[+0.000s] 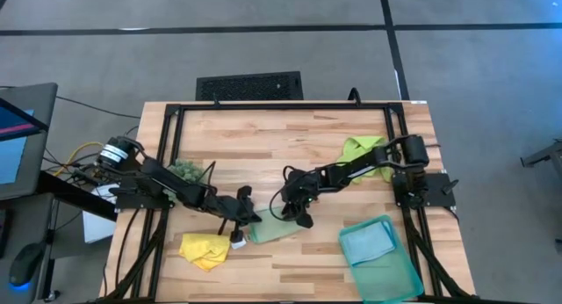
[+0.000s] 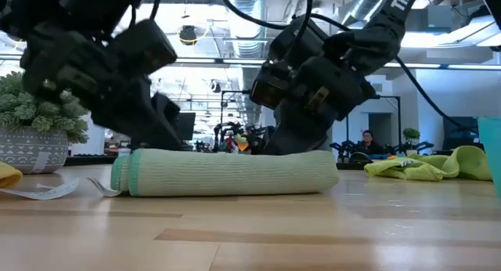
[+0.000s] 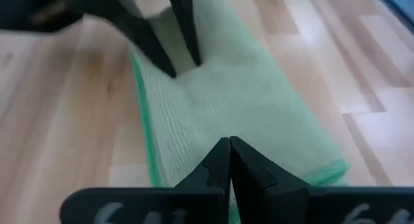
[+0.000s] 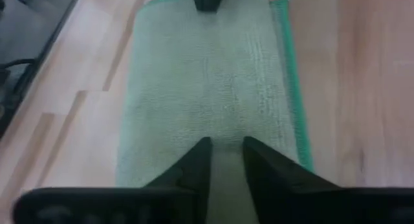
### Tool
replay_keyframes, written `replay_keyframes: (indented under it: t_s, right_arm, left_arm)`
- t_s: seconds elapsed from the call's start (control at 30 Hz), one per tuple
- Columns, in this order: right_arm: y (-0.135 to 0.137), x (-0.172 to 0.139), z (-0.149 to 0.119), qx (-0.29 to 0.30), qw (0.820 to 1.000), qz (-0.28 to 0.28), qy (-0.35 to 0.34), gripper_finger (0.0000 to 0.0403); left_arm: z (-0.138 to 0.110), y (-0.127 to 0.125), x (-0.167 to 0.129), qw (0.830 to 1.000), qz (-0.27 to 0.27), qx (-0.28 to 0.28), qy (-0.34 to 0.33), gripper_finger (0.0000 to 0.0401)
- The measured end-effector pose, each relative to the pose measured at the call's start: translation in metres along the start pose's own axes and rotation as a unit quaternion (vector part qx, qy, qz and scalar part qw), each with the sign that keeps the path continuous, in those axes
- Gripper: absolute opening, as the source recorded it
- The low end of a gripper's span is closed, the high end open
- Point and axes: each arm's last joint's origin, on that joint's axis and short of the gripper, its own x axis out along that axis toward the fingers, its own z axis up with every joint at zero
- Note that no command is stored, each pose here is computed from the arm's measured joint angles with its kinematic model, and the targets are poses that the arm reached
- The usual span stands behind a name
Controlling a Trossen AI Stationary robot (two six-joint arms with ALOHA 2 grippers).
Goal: Fold microfiber towels
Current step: Fold the green microfiber cloth, then put the folded green microfiber cloth into the green bin
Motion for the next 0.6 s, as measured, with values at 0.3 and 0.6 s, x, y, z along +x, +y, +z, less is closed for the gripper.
replay_keyframes:
  t_s: [0.3,0.6]
  right_arm:
    - [0.004,-0.025,0.04,-0.021,0.997,0.018,-0.067,0.0209]
    - [-0.011,0.001,0.046,-0.021,0.998,-0.007,-0.064,0.0224]
  left_arm:
    - [0.004,0.002,-0.03,0.996,0.077,0.001,0.042,0.0]
    - [-0.004,-0.007,-0.028,0.994,0.098,-0.017,0.052,0.0]
